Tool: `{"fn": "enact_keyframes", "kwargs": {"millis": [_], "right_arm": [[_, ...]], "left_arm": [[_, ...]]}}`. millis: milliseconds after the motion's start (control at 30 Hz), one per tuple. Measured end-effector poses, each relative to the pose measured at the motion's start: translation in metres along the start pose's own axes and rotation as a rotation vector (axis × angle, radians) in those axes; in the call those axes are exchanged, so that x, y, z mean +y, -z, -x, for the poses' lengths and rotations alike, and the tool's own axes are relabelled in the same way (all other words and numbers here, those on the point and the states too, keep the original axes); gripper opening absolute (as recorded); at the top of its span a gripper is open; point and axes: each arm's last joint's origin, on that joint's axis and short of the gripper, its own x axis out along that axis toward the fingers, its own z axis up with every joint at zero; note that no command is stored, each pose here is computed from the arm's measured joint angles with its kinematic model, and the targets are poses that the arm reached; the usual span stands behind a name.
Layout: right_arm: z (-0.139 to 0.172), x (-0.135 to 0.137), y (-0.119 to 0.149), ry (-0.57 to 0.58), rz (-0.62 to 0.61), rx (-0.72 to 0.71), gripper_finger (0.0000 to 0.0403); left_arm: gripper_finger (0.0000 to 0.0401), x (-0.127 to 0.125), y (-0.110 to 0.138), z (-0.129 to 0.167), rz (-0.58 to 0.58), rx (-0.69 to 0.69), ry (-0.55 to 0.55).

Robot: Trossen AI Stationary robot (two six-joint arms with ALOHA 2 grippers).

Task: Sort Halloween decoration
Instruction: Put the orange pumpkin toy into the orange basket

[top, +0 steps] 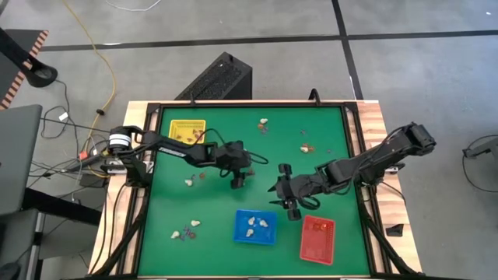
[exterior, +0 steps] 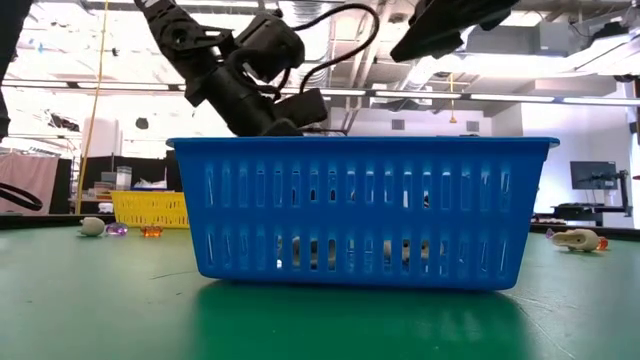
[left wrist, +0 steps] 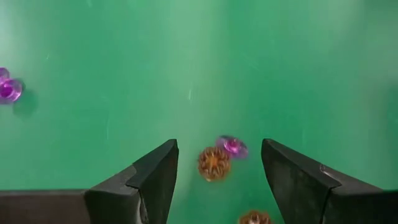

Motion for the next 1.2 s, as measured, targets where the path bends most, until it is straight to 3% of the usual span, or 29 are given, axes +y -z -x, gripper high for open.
{"fn": "enact_keyframes", "kwargs": {"millis": [167,567,1200], "right_arm": [[0.001,0.000,-0.001,0.001,-0.001,-0.009,0.0203],[0.000,-0.003,-0.001,0.013,0.005,-0.010,0.0203],[0.000,-0.003,-0.001,0.011,0.009,-0.010,0.0203]], "left_arm": [[0.0222,0.002,0.004,0.000,-0.066,0.058,0.008],[0.0222,-0.001,0.014,0.002,0.002,0.163,0.081],[0.0222,-0.010,0.017,0.003,0.004,0.207,0.083]]}}
